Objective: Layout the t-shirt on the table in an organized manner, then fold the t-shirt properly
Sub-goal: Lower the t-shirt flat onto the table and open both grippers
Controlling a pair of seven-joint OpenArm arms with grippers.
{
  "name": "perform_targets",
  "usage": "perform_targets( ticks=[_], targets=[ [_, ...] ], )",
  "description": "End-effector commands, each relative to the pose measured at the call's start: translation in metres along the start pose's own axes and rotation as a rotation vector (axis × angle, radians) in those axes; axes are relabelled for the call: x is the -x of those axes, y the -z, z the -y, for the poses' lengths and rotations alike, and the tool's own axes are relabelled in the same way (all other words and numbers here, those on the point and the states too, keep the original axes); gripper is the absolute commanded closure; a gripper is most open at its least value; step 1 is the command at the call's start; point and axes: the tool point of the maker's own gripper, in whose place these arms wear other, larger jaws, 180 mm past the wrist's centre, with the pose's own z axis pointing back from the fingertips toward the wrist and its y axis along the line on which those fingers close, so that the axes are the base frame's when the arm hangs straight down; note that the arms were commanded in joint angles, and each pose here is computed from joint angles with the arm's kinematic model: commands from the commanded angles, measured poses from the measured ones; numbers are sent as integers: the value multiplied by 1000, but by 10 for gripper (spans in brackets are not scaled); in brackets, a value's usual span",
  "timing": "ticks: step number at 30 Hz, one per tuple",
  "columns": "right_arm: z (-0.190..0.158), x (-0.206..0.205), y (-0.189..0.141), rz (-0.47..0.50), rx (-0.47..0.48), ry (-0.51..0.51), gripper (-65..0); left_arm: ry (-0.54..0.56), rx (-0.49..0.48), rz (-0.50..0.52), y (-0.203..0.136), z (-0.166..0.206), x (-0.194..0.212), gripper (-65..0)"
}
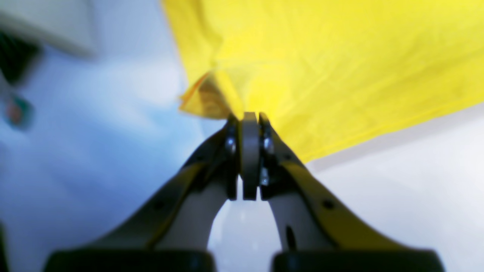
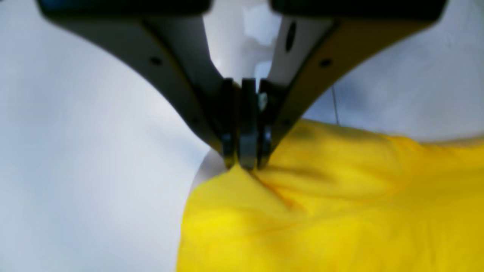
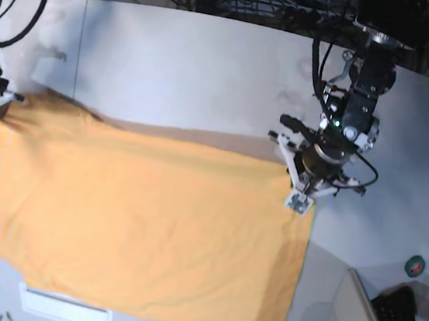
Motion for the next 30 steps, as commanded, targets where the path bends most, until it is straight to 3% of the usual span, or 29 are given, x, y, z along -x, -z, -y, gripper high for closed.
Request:
perform_targets(
  ticks=[1, 8, 17, 29, 30],
  targets=[
    [6, -13, -8, 46, 12, -22, 0, 7, -16, 40, -3, -8, -10, 0],
    [14, 37, -17, -58, 28, -33, 0, -27, -13, -84, -3, -4, 46, 0],
    [19, 72, -21, -137, 35, -27, 0, -37, 0, -165, -12, 4, 85, 0],
    [-2, 107, -12, -199, -3, 65, 0, -43, 26, -210, -21, 17, 108, 0],
    [-3, 108, -12, -199, -3, 67, 0, -46, 29, -216, -22, 18, 110, -61]
  ],
)
